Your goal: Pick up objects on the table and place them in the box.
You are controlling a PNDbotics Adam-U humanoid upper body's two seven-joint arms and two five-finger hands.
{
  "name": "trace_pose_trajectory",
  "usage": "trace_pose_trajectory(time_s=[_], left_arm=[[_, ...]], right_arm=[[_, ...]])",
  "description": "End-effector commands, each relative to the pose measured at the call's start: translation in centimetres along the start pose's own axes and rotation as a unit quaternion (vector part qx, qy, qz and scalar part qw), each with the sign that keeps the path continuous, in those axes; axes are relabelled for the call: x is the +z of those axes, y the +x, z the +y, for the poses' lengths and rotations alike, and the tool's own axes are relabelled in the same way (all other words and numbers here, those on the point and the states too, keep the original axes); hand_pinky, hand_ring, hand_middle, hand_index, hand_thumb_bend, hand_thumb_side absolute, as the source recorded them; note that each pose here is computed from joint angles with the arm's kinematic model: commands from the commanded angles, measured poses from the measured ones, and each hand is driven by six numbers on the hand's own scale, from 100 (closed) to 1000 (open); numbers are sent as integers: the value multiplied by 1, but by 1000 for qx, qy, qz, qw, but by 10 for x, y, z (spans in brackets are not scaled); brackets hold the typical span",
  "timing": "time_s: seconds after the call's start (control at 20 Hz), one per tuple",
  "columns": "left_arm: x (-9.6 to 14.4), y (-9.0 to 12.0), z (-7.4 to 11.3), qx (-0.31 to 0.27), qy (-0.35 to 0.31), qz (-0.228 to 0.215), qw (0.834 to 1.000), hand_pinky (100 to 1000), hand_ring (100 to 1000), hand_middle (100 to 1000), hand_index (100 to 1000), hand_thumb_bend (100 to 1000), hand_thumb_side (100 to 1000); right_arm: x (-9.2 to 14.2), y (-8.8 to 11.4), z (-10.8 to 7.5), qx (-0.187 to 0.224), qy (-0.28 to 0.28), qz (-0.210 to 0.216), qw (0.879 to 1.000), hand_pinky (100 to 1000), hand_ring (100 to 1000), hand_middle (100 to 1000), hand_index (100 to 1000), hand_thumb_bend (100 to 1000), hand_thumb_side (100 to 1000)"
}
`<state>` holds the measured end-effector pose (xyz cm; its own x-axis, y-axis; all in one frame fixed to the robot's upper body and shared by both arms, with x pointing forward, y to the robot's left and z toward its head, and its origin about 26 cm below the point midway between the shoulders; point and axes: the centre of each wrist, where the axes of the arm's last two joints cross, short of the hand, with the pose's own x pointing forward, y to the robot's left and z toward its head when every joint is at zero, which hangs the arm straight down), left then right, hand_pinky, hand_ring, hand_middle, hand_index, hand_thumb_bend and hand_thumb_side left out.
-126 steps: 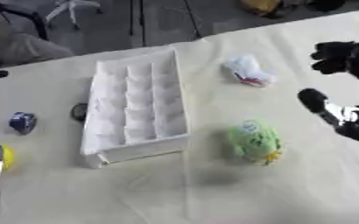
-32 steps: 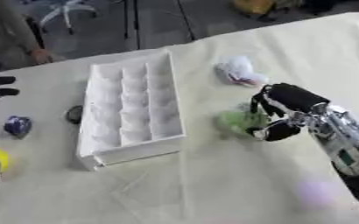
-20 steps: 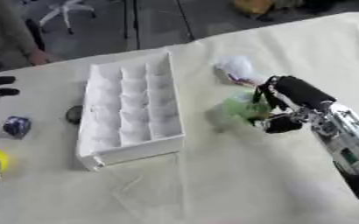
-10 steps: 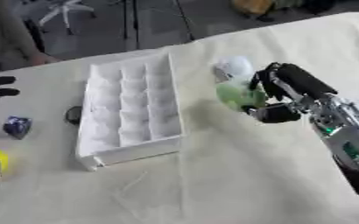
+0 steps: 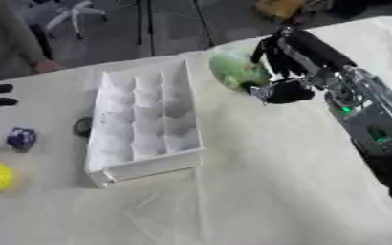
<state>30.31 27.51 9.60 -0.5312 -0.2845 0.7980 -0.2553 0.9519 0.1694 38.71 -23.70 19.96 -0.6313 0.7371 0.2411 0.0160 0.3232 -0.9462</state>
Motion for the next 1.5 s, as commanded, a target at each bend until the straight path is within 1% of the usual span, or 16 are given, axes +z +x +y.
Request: trace_pose_trajectory(time_s=[0.05,0.3,0.55,0.8,1.0,1.15,1.35,1.4,1.5], left_arm=[[-9,11,-2,7,-3,-25,1000,603,689,761,763,638,898],[-15,18,-13,23,-16,-42,999,605,691,762,764,640,896],[-20,28,-25,43,-37,-61,997,606,692,762,764,641,895],[-22,35,-38,65,-60,-74,993,607,693,762,765,641,895],[-24,40,-45,79,-75,-83,991,607,693,762,765,640,895],[-26,44,-52,92,-86,-90,988,608,693,762,765,640,895],[-26,48,-57,103,-94,-95,986,607,693,762,765,639,895],[-27,48,-58,105,-95,-96,985,607,693,762,765,638,895],[-27,48,-59,107,-98,-96,985,607,693,762,765,638,895]], right_arm=[[-5,5,-14,11,-9,-12,1000,123,265,266,349,122,234],[-16,3,-11,13,4,-13,1000,126,269,267,351,118,237],[-26,1,-2,20,29,-17,999,137,281,274,359,110,240],[-35,-9,10,17,57,-8,998,160,299,279,364,108,238],[-41,-15,16,17,64,1,998,171,304,281,368,107,236],[-45,-20,25,10,72,9,997,180,307,283,375,100,235],[-51,-19,41,6,95,-1,995,215,326,305,413,111,260],[-51,-19,44,7,99,-4,995,261,359,340,461,154,293],[-52,-17,49,11,114,-18,993,261,359,340,461,154,293]])
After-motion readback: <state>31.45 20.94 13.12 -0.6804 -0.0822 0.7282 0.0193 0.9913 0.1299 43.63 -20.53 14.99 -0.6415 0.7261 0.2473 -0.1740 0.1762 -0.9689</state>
